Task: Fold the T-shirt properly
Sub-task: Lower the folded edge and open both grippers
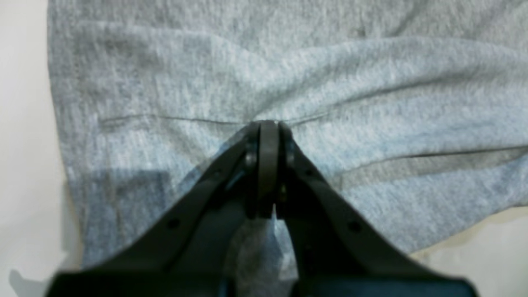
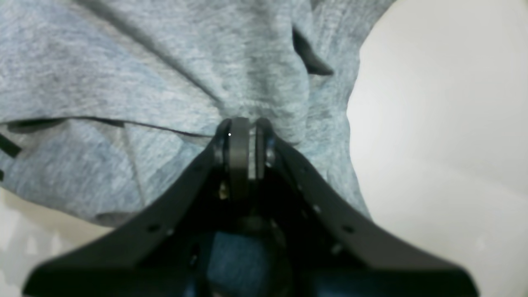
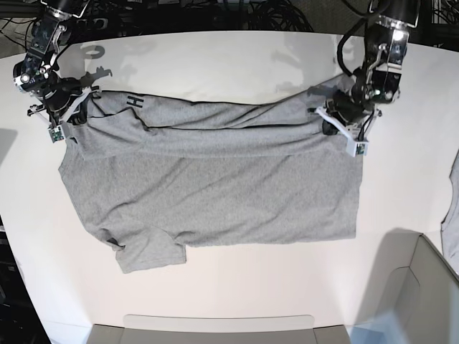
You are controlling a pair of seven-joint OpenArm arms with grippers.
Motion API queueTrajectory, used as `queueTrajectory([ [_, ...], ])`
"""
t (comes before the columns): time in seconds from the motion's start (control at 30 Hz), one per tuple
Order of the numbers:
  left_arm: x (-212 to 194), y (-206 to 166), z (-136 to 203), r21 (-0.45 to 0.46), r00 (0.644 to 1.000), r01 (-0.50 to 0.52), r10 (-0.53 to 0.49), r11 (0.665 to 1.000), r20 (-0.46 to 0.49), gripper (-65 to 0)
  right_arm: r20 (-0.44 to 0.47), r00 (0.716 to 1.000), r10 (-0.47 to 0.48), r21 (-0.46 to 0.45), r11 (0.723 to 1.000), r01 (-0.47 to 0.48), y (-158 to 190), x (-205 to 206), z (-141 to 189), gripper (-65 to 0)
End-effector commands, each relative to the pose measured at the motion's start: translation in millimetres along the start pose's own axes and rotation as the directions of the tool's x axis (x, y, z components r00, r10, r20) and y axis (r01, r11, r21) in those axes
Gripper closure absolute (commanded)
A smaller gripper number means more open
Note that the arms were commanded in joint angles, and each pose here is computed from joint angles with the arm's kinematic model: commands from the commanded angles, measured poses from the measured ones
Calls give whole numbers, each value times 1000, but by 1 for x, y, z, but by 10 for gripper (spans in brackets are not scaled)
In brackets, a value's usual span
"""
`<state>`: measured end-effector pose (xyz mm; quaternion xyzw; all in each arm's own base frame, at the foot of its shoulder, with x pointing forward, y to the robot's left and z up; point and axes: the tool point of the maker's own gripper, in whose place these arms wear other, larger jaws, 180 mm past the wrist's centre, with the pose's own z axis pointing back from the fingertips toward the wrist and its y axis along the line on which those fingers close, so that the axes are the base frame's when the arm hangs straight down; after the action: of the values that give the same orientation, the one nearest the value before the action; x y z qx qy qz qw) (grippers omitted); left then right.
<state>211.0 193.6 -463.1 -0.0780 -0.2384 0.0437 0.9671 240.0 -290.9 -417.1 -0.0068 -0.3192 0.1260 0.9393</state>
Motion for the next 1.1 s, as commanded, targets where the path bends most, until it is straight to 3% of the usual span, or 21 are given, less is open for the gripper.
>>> queueTrajectory([
  [0.0,-80,18,11,64,956,11,9,998,-294,0,-162,986,49,-26,998,-54,-13,-37,9,-50],
  [0.3,-134,17,48,42,936,57,-39,997,-351,0,-249,968,29,-119,991,-60,-42,-67,29,-50],
  [0.5,-135,32,71,84,944,35,-5,996,-329,0,-273,962,-14,-202,978,-43,-62,-74,38,-50],
  [0.67,-119,46,76,128,960,2,35,992,-279,0,-248,969,-23,-214,976,-31,-66,-64,37,-50],
  [0.83,-64,30,70,88,989,16,-3,996,-149,-2,-230,973,-34,-204,979,-14,-58,-60,31,-50],
  [0.97,-34,4,74,34,999,10,-8,999,-53,-117,-245,969,-31,-209,978,-22,-57,-60,28,-50],
  [1.07,-15,-14,82,-5,1000,27,-26,1000,11,-163,-268,963,-22,-219,975,-38,-57,-62,27,-50],
])
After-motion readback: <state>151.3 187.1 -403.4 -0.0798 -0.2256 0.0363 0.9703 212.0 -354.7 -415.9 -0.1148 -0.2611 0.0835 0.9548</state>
